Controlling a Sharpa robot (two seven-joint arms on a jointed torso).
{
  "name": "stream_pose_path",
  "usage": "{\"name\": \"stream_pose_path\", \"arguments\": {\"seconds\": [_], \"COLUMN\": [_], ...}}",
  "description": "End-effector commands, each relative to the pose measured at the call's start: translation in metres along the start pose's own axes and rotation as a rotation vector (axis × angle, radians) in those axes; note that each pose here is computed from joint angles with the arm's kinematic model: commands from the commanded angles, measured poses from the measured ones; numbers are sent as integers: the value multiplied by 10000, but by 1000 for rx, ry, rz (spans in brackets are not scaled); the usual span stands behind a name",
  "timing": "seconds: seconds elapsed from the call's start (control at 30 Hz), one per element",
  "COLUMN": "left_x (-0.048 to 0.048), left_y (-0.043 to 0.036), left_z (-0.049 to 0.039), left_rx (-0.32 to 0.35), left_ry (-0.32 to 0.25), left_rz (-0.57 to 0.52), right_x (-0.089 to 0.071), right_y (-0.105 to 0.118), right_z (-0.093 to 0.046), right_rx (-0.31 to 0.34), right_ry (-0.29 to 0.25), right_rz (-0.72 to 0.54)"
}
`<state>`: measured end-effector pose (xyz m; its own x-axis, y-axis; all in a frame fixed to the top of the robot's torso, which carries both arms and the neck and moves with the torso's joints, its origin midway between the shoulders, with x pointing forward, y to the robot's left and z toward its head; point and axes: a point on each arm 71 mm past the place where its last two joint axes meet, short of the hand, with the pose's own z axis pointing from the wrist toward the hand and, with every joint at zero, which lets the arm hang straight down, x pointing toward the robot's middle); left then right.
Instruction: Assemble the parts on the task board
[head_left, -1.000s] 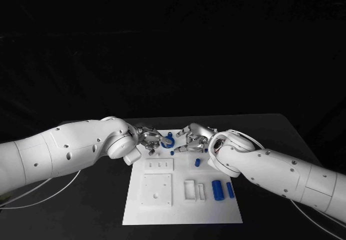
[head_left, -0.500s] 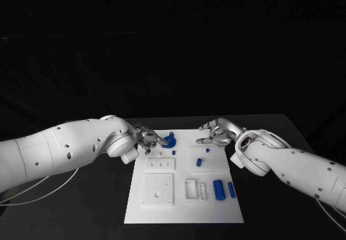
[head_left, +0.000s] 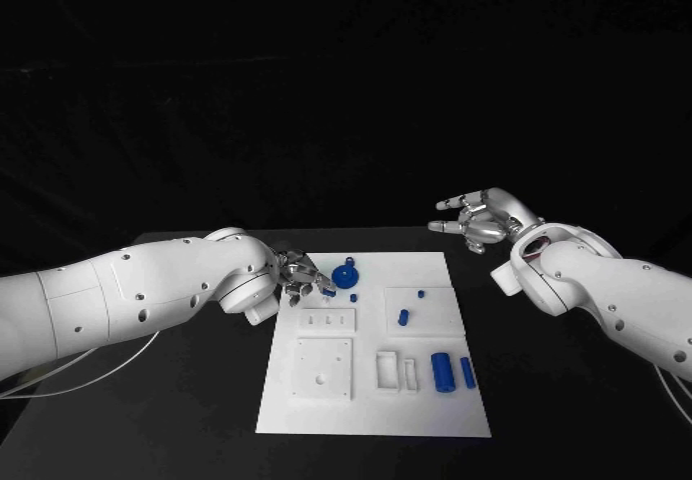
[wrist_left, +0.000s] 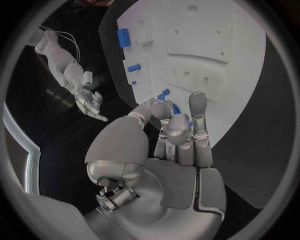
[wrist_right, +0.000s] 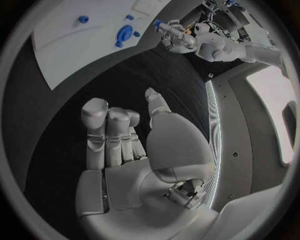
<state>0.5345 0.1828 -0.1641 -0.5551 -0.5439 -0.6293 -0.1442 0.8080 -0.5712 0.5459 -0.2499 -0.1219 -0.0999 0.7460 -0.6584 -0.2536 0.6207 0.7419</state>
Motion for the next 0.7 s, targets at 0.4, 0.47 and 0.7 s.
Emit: {"name": "stream_pose_path", "arguments": {"seconds": [0.4, 0.47, 0.7], "left_x": [151, 183, 271], "left_y": [-27, -17, 26], "left_z": [-74, -71, -56], "left_rx": [25, 25, 32], "left_ry": [-165, -168, -203], "left_rz": [80, 79, 58], "right_x": [-252, -256, -268], "right_y": [-27, -25, -25], "right_z": [83, 90, 114], "right_rx": [-2, -1, 3], "right_ry": [-100, -102, -106], "right_rz": [49, 50, 50]}}
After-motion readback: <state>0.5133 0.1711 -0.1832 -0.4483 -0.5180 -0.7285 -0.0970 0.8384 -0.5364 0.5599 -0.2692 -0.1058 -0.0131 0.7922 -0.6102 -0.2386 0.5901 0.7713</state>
